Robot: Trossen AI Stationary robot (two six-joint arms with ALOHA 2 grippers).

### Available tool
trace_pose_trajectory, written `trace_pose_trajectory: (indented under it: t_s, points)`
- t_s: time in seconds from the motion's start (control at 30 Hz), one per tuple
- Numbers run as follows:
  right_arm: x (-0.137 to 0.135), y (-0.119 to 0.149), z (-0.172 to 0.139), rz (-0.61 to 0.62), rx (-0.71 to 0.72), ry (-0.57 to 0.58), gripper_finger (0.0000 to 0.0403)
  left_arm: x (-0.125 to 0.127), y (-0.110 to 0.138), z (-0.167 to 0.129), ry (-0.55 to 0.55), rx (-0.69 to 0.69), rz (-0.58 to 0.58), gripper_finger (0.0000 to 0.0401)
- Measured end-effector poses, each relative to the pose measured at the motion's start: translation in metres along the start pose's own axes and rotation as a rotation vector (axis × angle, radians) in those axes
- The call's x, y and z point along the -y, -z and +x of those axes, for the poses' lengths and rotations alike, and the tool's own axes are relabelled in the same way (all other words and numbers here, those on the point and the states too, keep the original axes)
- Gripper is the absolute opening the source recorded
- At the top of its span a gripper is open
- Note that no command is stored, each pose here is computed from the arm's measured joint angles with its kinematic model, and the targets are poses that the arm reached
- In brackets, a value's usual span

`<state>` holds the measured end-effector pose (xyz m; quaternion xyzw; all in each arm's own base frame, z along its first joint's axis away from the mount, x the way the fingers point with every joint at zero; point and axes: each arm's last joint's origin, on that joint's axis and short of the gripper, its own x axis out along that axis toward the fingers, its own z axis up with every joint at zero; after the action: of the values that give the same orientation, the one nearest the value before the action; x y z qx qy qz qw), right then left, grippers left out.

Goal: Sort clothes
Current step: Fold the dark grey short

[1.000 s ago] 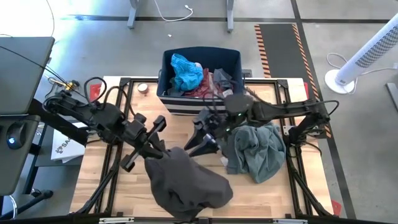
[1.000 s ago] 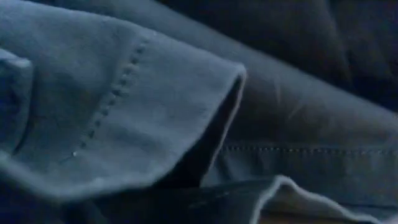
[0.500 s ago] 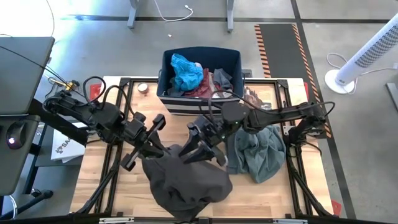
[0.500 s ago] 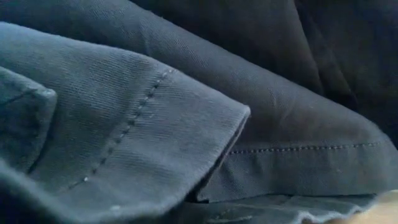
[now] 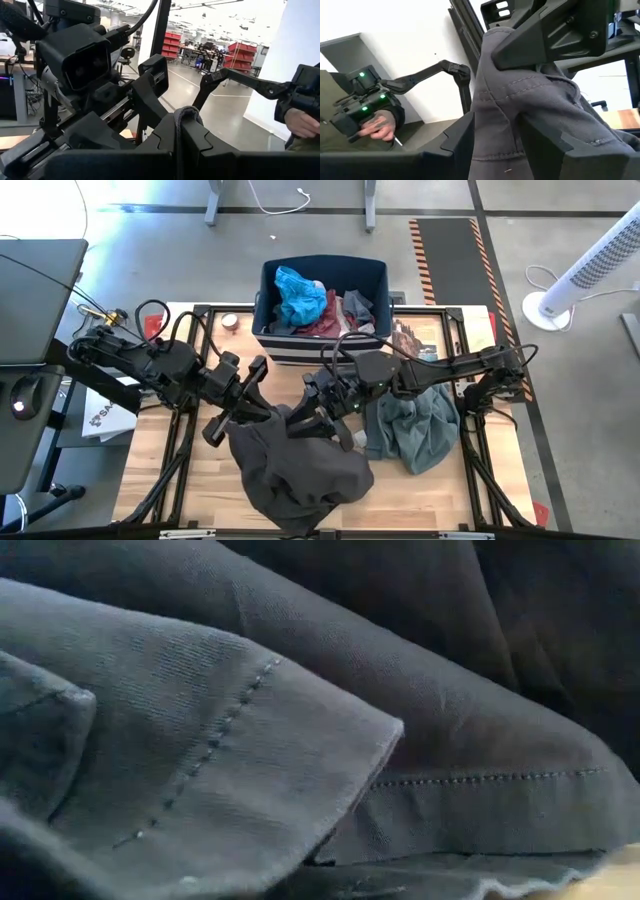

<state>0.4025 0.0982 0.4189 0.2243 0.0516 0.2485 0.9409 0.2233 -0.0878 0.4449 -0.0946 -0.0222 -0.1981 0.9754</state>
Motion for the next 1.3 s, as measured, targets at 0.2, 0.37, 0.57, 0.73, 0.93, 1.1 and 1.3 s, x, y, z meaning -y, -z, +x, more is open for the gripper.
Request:
trace_pose_trajectory:
  t_s: [0.2,0.37,0.57,0.73,0.93,1.1,1.3]
  points:
    - [0.001,0.000,0.000,-0.005,0.004,0.014,0.0142,0.001,0.001,0.000,0.051,-0.012,-0.019,0.0000]
    - [0.002,-0.001,0.000,0.012,0.015,0.033,0.0142,0.005,0.001,0.000,0.158,-0.037,-0.064,0.0000]
    - [0.007,-0.003,-0.002,0.059,0.010,0.023,0.0152,0.006,0.001,-0.001,0.195,-0.044,-0.064,0.0000]
    - [0.008,-0.004,-0.003,0.080,0.009,0.024,0.0209,0.006,0.001,-0.001,0.196,-0.046,-0.064,0.0000]
    - [0.009,-0.004,-0.003,0.127,0.011,0.024,0.0303,0.006,0.000,-0.009,0.198,-0.072,-0.067,0.0000]
    - [0.005,-0.006,-0.002,0.119,0.035,-0.006,0.0345,0.007,-0.002,-0.015,0.184,-0.072,-0.053,0.0000]
    - [-0.003,-0.004,0.000,0.043,0.055,-0.001,0.0348,0.005,0.003,-0.009,0.153,-0.095,-0.052,0.0000]
